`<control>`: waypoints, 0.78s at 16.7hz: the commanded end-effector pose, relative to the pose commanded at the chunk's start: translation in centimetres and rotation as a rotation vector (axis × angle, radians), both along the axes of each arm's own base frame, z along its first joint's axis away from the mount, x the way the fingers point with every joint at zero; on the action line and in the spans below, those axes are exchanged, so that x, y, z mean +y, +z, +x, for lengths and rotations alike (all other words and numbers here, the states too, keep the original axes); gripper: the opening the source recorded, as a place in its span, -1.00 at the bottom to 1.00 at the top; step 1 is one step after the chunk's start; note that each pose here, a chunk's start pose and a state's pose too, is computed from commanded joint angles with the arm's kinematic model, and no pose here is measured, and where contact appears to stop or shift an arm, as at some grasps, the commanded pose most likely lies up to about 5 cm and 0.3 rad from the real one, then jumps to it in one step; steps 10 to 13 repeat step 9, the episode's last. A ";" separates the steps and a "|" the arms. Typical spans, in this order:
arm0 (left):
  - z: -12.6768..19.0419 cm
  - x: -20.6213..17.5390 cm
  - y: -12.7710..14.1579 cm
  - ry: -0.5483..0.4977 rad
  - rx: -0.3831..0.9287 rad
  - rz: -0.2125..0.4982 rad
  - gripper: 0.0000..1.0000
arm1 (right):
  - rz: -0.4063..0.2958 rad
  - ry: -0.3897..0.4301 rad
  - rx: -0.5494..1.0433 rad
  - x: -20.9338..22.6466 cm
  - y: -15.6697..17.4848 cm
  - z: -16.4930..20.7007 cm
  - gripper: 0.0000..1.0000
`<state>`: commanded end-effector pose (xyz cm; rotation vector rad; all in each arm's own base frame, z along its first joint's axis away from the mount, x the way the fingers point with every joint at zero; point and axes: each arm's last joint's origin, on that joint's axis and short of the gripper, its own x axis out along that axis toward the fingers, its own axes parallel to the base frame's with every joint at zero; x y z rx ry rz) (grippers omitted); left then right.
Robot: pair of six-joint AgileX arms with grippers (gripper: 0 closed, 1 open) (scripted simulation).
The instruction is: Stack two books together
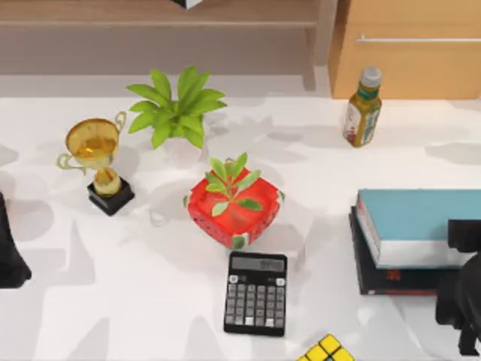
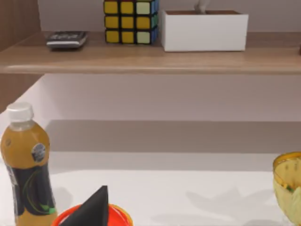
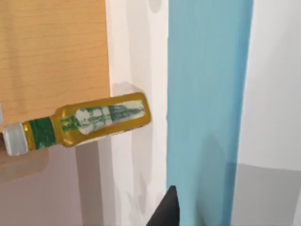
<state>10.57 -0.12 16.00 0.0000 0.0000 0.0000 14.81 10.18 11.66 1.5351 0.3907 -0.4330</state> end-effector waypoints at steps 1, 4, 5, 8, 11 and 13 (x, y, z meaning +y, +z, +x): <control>0.0 0.0 0.0 0.000 0.000 0.000 1.00 | 0.000 0.000 0.000 0.0 0.0 0.0 0.66; 0.0 0.0 0.0 0.000 0.000 0.000 1.00 | 0.000 0.000 0.000 0.0 0.0 0.0 1.00; 0.0 0.0 0.0 0.000 0.000 0.000 1.00 | 0.000 0.000 0.000 0.0 0.0 0.0 1.00; 0.0 0.0 0.0 0.000 0.000 0.000 1.00 | 0.000 0.000 0.000 0.0 0.0 0.0 1.00; 0.0 0.0 0.0 0.000 0.000 0.000 1.00 | 0.000 0.000 0.000 0.0 0.0 0.0 1.00; 0.0 0.0 0.0 0.000 0.000 0.000 1.00 | 0.000 0.000 0.000 0.0 0.0 0.0 1.00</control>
